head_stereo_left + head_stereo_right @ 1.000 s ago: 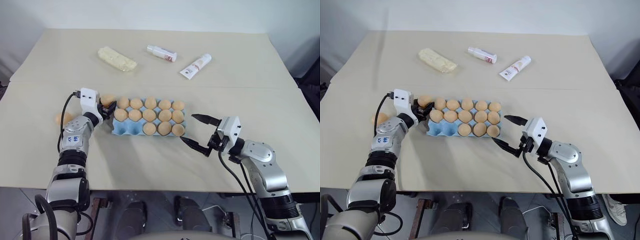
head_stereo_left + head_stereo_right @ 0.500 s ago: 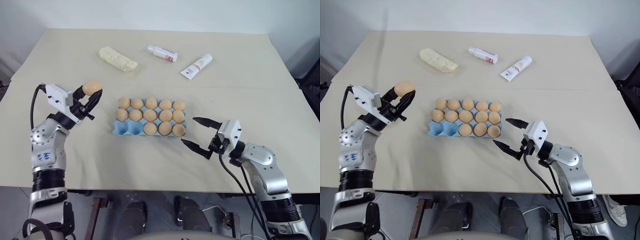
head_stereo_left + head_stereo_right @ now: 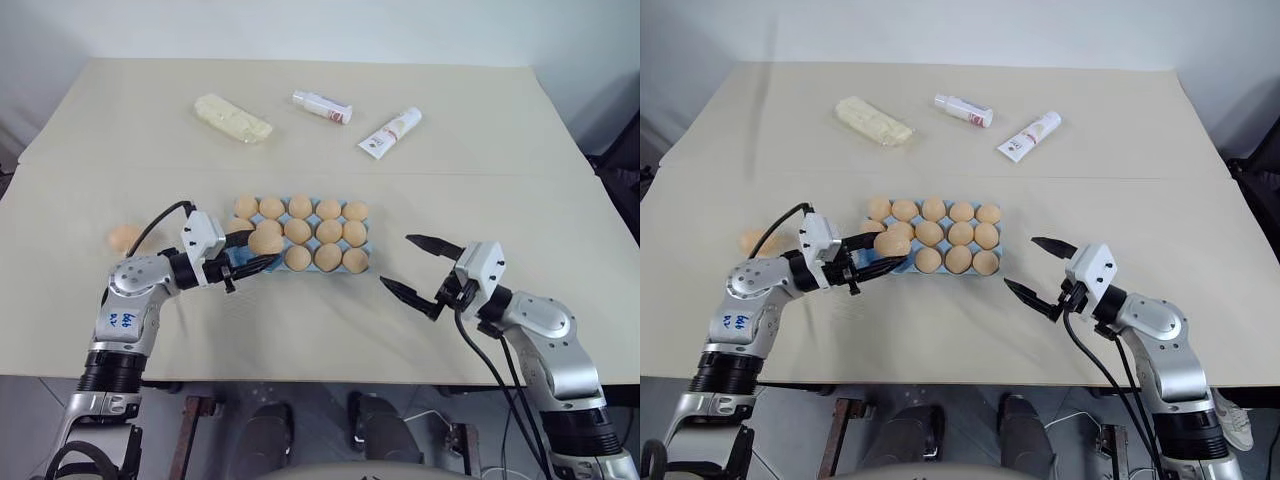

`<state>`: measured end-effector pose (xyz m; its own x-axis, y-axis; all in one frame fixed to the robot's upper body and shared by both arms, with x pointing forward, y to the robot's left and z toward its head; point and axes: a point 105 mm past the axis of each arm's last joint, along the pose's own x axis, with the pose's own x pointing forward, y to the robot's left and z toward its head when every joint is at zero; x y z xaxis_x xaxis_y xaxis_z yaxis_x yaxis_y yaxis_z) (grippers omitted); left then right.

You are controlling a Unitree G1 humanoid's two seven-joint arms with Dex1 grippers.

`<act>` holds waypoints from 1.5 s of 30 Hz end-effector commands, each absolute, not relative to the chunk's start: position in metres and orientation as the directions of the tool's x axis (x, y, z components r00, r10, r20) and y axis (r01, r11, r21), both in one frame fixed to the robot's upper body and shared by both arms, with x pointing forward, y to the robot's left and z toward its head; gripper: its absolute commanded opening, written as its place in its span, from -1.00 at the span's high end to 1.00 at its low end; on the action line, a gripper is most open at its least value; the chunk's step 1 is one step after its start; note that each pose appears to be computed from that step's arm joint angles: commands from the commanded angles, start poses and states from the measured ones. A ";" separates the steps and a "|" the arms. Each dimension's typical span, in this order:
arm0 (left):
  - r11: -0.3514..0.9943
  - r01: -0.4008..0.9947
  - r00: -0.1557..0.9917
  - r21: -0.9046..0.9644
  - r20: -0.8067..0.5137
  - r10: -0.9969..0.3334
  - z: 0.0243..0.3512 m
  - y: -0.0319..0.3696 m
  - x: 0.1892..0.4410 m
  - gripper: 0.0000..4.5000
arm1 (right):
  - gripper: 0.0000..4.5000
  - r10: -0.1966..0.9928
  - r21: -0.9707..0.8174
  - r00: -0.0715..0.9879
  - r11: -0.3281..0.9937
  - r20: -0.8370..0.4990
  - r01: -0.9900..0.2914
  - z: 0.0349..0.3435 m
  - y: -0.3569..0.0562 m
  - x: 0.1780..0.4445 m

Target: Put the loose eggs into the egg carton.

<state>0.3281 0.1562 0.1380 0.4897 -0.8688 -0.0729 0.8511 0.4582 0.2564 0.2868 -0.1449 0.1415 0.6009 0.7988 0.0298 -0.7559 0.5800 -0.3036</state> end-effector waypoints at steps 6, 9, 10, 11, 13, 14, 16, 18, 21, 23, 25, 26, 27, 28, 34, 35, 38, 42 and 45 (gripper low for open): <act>0.477 0.810 0.518 0.340 -0.036 -0.854 0.164 0.179 0.321 -0.99 | -1.00 0.831 -0.324 0.549 0.544 0.084 -0.774 0.154 -0.140 0.277; 0.574 0.739 0.612 0.353 0.005 -0.791 0.180 0.207 0.317 -0.99 | -1.00 0.891 -0.334 0.446 0.447 0.085 -0.830 0.161 -0.125 0.268; 0.611 0.710 0.647 0.350 0.018 -0.762 0.183 0.217 0.315 -0.99 | -1.00 0.908 -0.340 0.411 0.414 0.086 -0.844 0.163 -0.120 0.265; 0.656 0.668 0.693 0.351 0.027 -0.720 0.184 0.231 0.312 -0.99 | -1.00 0.923 -0.350 0.375 0.382 0.089 -0.856 0.165 -0.114 0.263; 0.726 0.602 0.759 0.333 0.043 -0.650 0.183 0.250 0.306 -0.99 | -1.00 0.939 -0.362 0.331 0.342 0.096 -0.867 0.168 -0.106 0.261; 0.767 0.556 0.798 0.321 0.053 -0.600 0.179 0.260 0.299 -0.99 | -1.00 0.944 -0.366 0.315 0.330 0.102 -0.870 0.169 -0.102 0.263; 0.826 0.476 0.854 0.303 0.065 -0.516 0.171 0.274 0.287 -0.99 | -1.00 0.950 -0.365 0.293 0.311 0.105 -0.877 0.170 -0.097 0.266; 0.859 0.413 0.889 0.304 0.073 -0.453 0.166 0.282 0.278 -0.99 | -1.00 0.953 -0.365 0.280 0.301 0.111 -0.881 0.171 -0.096 0.267; 0.956 0.153 0.977 0.251 0.107 -0.184 0.145 0.320 0.244 -0.99 | -1.00 0.955 -0.366 0.263 0.295 0.137 -0.883 0.172 -0.091 0.276; 0.977 0.022 0.993 0.214 0.107 -0.046 0.137 0.337 0.229 -0.99 | -1.00 0.956 -0.365 0.261 0.294 0.137 -0.884 0.172 -0.089 0.279; 0.984 -0.108 0.989 0.145 0.117 0.091 0.130 0.356 0.215 -0.99 | -1.00 0.957 -0.367 0.253 0.287 0.138 -0.885 0.172 -0.087 0.281; 0.981 -0.143 0.985 0.129 0.118 0.128 0.128 0.361 0.210 -0.99 | -1.00 0.958 -0.367 0.251 0.285 0.139 -0.886 0.172 -0.087 0.281; 0.978 -0.177 0.980 0.107 0.115 0.164 0.126 0.365 0.207 -0.99 | -1.00 0.959 -0.368 0.245 0.280 0.138 -0.887 0.172 -0.086 0.282; 0.972 -0.217 0.971 0.089 0.117 0.206 0.124 0.370 0.204 -0.99 | -1.00 0.960 -0.369 0.243 0.277 0.137 -0.887 0.172 -0.086 0.283; 0.980 -0.194 0.974 0.046 0.130 0.187 0.128 0.359 0.224 -0.99 | -1.00 0.964 -0.381 0.231 0.266 0.135 -0.886 0.174 -0.083 0.287; 0.983 -0.182 0.976 0.037 0.129 0.176 0.129 0.358 0.229 -0.99 | -1.00 0.963 -0.382 0.231 0.266 0.135 -0.885 0.175 -0.083 0.288; 0.986 -0.152 0.983 0.063 0.111 0.144 0.136 0.358 0.256 -0.99 | -1.00 0.962 -0.383 0.237 0.271 0.134 -0.883 0.175 -0.084 0.289; 0.990 -0.108 0.992 0.094 0.069 0.101 0.144 0.357 0.294 -0.99 | -1.00 0.961 -0.382 0.246 0.277 0.129 -0.882 0.174 -0.084 0.289; 0.993 -0.070 0.997 0.098 0.033 0.067 0.147 0.356 0.323 -0.99 | -1.00 0.955 -0.385 0.264 0.295 0.134 -0.874 0.175 -0.085 0.291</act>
